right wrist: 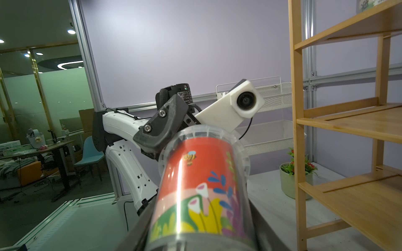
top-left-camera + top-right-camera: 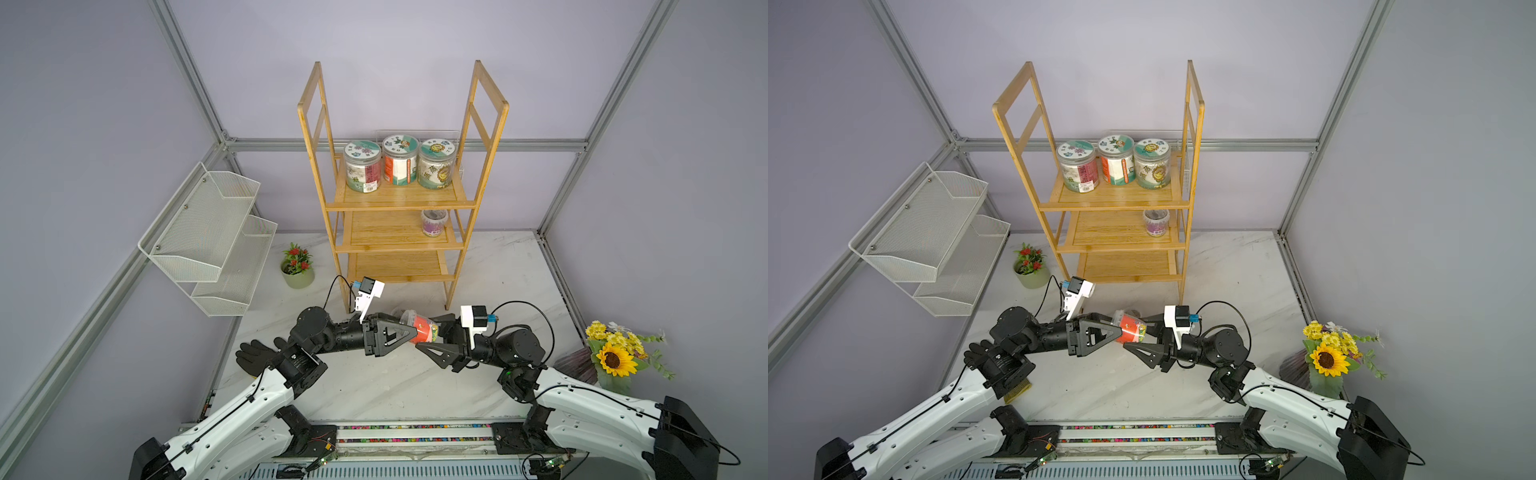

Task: Place the seed container on the shelf
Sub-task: Pick up the seed jar at the center of the board.

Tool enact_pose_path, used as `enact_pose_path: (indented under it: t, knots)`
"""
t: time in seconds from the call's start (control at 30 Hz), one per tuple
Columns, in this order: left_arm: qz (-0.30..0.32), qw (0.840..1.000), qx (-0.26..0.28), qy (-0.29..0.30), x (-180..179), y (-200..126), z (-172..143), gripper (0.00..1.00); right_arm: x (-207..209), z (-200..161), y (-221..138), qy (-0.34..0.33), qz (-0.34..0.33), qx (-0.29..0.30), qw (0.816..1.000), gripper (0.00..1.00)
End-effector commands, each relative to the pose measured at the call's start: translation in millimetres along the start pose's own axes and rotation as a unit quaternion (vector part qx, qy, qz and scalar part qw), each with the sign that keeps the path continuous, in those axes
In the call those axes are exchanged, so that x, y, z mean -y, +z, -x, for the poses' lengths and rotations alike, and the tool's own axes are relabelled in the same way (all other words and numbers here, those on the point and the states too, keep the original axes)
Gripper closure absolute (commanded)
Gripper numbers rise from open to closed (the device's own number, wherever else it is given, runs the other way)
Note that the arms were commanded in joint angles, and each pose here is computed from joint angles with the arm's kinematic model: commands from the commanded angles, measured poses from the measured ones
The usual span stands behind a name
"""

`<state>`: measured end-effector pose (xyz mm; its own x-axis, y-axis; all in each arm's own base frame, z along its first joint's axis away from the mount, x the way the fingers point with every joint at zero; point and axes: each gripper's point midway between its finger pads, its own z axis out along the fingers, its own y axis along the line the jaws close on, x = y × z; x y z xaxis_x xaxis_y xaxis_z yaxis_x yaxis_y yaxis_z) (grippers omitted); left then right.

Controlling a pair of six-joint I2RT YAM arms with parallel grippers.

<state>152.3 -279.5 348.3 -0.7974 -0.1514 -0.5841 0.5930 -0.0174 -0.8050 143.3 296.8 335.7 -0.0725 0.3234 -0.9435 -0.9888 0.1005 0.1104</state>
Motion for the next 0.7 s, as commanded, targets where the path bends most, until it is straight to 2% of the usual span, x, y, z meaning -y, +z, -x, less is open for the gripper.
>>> enact_pose_path:
  t: [0.0, 0.2, 0.37, 0.43, 0.67]
  knots:
    - [-0.015, 0.999, 0.012, 0.032, 16.7, 0.2, 10.2, 0.22, -5.1, 21.7, 2.3, -0.021, 0.01, 0.028, 0.999, 0.71]
    - [-0.015, 0.999, 0.018, 0.035, 19.9, -1.9, 11.9, 0.34, -4.5, 22.0, 1.4, -0.021, 0.007, 0.029, 0.999, 0.7]
    - [-0.008, 0.999, 0.025, 0.045, 23.8, -4.5, 14.8, 0.42, -3.8, 23.2, 0.8, -0.022, 0.003, 0.032, 0.999, 0.62]
    - [0.001, 0.998, 0.027, 0.054, 24.5, -5.9, 16.2, 0.44, -2.8, 23.7, 0.3, -0.022, 0.0, 0.032, 0.999, 0.54]
    - [0.092, 0.991, 0.036, 0.091, 18.2, -16.5, 27.8, 0.54, -5.7, 29.1, -4.1, -0.031, -0.006, 0.034, 0.999, 0.37]
